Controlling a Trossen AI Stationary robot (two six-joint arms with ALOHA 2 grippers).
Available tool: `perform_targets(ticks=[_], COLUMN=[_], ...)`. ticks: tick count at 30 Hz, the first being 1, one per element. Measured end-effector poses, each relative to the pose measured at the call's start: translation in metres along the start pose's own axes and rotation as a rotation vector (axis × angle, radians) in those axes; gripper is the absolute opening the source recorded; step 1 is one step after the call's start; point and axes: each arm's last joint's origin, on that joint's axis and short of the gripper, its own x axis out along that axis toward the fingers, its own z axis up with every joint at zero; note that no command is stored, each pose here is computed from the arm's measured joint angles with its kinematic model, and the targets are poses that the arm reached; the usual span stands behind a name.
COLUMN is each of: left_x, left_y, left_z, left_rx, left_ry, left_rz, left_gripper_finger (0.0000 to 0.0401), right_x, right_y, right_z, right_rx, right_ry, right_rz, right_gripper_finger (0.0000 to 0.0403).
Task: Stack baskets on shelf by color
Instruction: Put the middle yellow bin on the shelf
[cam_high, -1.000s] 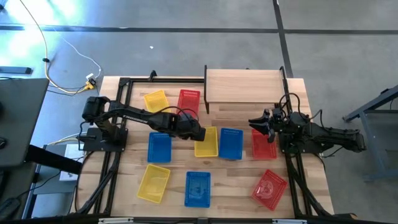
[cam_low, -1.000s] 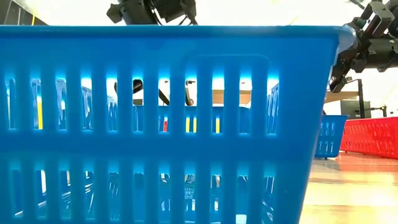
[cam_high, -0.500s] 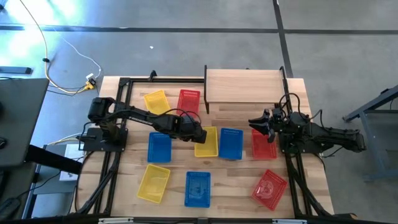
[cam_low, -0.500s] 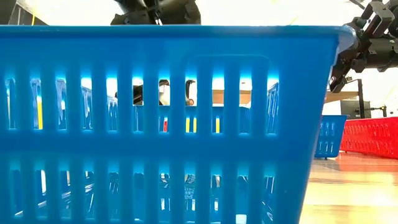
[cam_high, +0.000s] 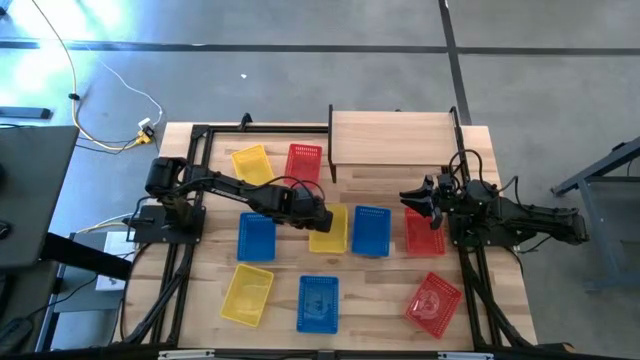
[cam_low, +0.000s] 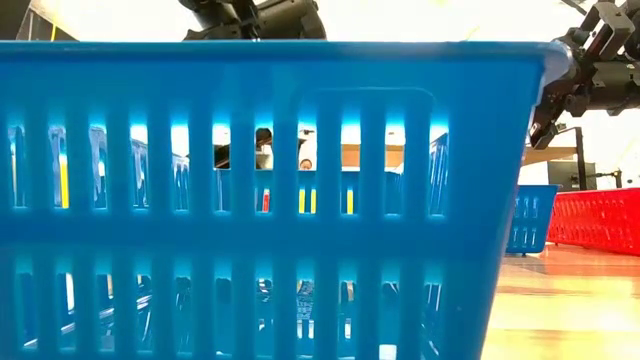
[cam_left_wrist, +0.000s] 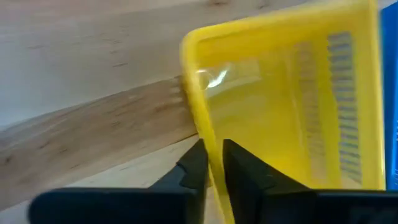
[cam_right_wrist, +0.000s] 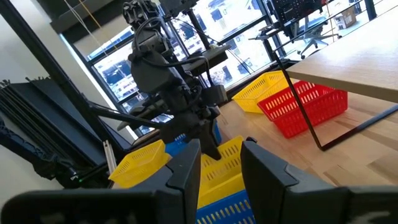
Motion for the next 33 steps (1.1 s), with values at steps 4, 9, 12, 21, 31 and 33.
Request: perform_targets(ticks=[4,9,12,21,31,33], left_x=[0.0,-0.001,-0.009,-0.054,-0.113,-0.122], left_y=[0.0,0.0,-0.003,-0.011,-0.013,-0.012], left_z=[0.001,0.001,0.003,0.026,0.067,0.077], left_rx=[-0.001,-0.001,-0.006,-0.06,-0.08,-0.072], left_ry=[-0.01,-0.012,-0.021,-0.134,-0.325,-0.355], left_rz=[0.002,0.0,-0.033,-0.207,-0.44,-0.438], left_gripper_finger=[0.0007,0.0006,0.0004,0.0003,0.0002,0.0002], right_x=[0.0,0.0,0.0,0.0,0.0,0.0], right_y=[0.0,0.0,0.0,0.0,0.0,0.0], right_z=[0.0,0.0,0.0,0.0,0.0,0.0], right_rx=[0.0,0.0,0.0,0.0,0.0,0.0], right_ry=[0.0,0.0,0.0,0.0,0.0,-0.001], right_rz=[0.0,0.0,0.0,0.0,-0.001,-0.004], right_gripper_finger=[0.0101,0.0101,0.0101,0.0101,0.0101,0.0101])
